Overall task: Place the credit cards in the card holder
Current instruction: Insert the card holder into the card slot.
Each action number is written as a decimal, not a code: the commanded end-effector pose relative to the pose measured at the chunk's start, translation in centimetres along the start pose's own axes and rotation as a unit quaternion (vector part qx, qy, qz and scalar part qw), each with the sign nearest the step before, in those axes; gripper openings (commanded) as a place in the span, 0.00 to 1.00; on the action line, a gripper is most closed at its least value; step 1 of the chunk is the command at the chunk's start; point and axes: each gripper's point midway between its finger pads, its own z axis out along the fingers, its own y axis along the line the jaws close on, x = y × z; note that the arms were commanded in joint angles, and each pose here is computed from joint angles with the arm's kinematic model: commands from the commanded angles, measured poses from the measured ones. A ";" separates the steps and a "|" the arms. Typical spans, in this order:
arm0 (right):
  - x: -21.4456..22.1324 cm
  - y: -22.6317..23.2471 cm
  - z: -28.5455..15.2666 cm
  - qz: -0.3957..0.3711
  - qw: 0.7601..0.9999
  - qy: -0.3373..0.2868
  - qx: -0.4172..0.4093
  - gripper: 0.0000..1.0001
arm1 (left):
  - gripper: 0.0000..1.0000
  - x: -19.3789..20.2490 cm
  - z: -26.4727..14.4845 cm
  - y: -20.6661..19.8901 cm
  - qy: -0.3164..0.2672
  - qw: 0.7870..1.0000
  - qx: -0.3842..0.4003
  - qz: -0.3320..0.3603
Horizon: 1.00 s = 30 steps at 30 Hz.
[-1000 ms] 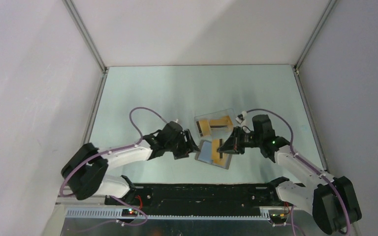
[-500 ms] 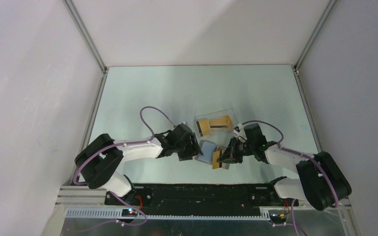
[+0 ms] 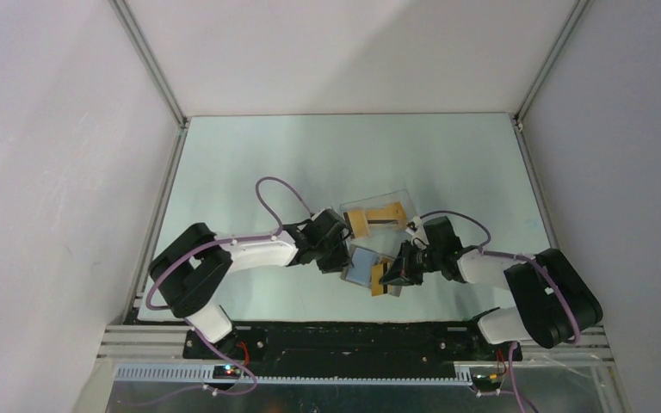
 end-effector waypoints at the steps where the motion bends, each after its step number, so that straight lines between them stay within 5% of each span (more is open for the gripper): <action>1: -1.2 -0.1 0.1 -0.024 1.000 -0.018 0.006 0.00 | 0.40 0.6 0.8 3.3 0.004 0.997 -0.071 0.019; 30: -4.1 2.6 0.9 -0.050 0.997 -0.017 -0.060 0.00 | 0.19 1.1 1.7 4.0 0.024 0.995 -0.093 0.030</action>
